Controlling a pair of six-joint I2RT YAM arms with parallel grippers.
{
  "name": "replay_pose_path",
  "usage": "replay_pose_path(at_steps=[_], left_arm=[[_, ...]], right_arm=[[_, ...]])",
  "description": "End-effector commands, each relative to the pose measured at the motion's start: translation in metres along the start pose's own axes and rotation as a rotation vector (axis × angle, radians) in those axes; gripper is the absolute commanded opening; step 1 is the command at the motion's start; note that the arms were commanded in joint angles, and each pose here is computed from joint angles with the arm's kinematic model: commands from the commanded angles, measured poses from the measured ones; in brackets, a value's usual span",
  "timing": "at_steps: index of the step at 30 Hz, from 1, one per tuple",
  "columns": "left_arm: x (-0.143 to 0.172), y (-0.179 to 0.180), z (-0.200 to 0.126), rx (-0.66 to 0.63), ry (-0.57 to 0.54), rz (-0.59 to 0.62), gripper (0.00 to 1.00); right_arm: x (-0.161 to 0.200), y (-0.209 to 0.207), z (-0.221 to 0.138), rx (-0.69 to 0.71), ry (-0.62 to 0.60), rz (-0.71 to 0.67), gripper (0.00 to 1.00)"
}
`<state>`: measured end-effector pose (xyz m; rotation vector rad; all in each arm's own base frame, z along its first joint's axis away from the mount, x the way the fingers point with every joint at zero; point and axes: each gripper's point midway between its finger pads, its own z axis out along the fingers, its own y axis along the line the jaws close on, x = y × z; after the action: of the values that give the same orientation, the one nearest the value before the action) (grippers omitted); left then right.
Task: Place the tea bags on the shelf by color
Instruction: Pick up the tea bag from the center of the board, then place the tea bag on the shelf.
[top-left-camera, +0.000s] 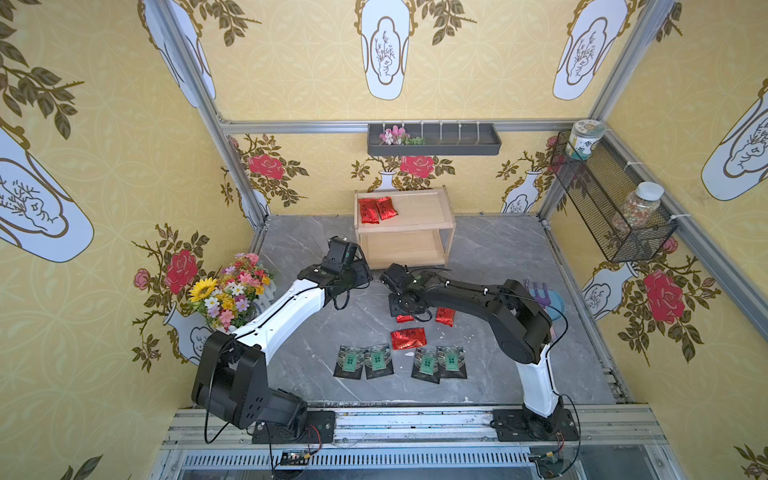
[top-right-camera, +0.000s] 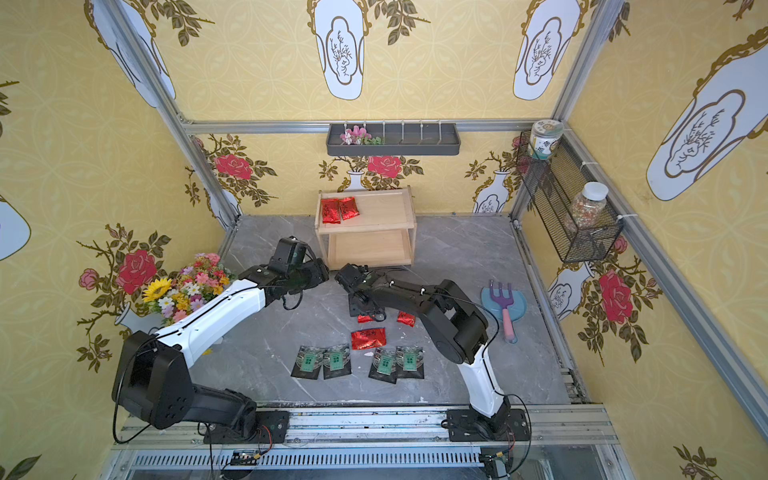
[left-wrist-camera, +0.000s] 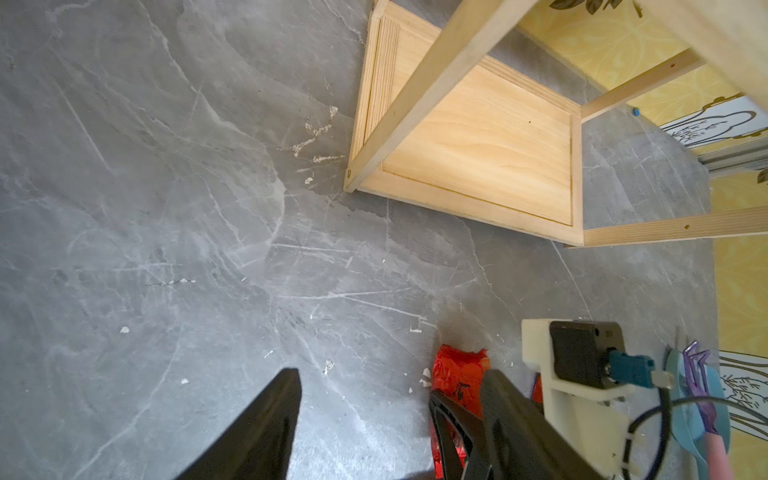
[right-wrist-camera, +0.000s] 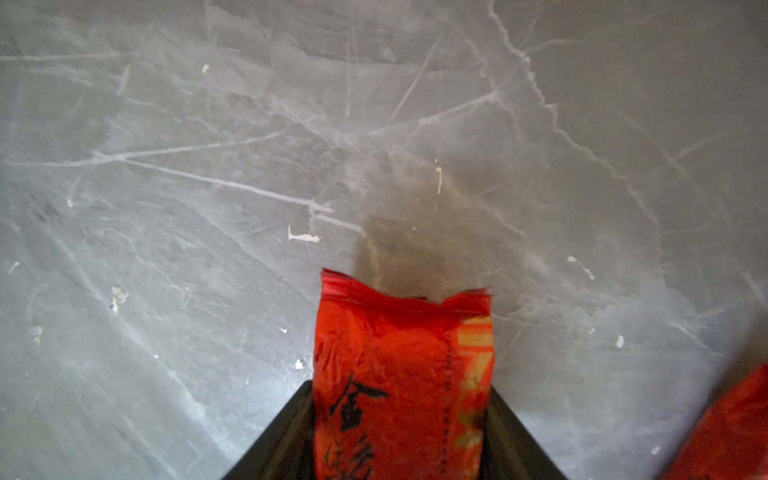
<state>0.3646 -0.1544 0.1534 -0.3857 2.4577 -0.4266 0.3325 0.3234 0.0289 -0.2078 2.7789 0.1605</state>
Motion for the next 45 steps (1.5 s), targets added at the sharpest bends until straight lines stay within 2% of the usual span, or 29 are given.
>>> replay_pose_path(at_steps=[1,6,10,17,23,30,33,39,45], left_arm=[[0.0,-0.001,0.0,0.002,0.005,0.006,0.74],[-0.007,-0.012,-0.012,0.04,0.004,0.006,0.74],[-0.019,-0.025,-0.03,0.086,-0.018,0.007,0.74],[-0.041,-0.042,-0.047,0.134,-0.073,0.011,0.74],[-0.051,-0.049,-0.048,0.144,-0.087,0.012,0.74],[-0.058,-0.052,-0.04,0.146,-0.082,0.02,0.74],[-0.06,-0.051,-0.036,0.145,-0.076,0.018,0.74],[-0.059,-0.045,-0.03,0.123,-0.065,0.015,0.74],[-0.057,-0.04,-0.025,0.113,-0.054,0.006,0.74]], right_arm=[[-0.005,-0.002,-0.011,0.009,-0.015,0.003,0.6],[-0.019,-0.002,-0.04,-0.008,-0.066,-0.009,0.6],[-0.044,-0.007,-0.079,-0.04,-0.136,-0.013,0.61],[-0.104,-0.015,-0.153,-0.104,-0.3,-0.02,0.61],[-0.169,-0.025,-0.189,-0.138,-0.424,-0.041,0.61],[-0.252,-0.039,-0.193,-0.157,-0.568,-0.025,0.61],[-0.275,-0.04,-0.185,-0.177,-0.603,-0.019,0.61],[-0.298,-0.044,-0.163,-0.201,-0.639,0.002,0.62],[-0.305,-0.047,-0.152,-0.218,-0.642,0.024,0.65]])
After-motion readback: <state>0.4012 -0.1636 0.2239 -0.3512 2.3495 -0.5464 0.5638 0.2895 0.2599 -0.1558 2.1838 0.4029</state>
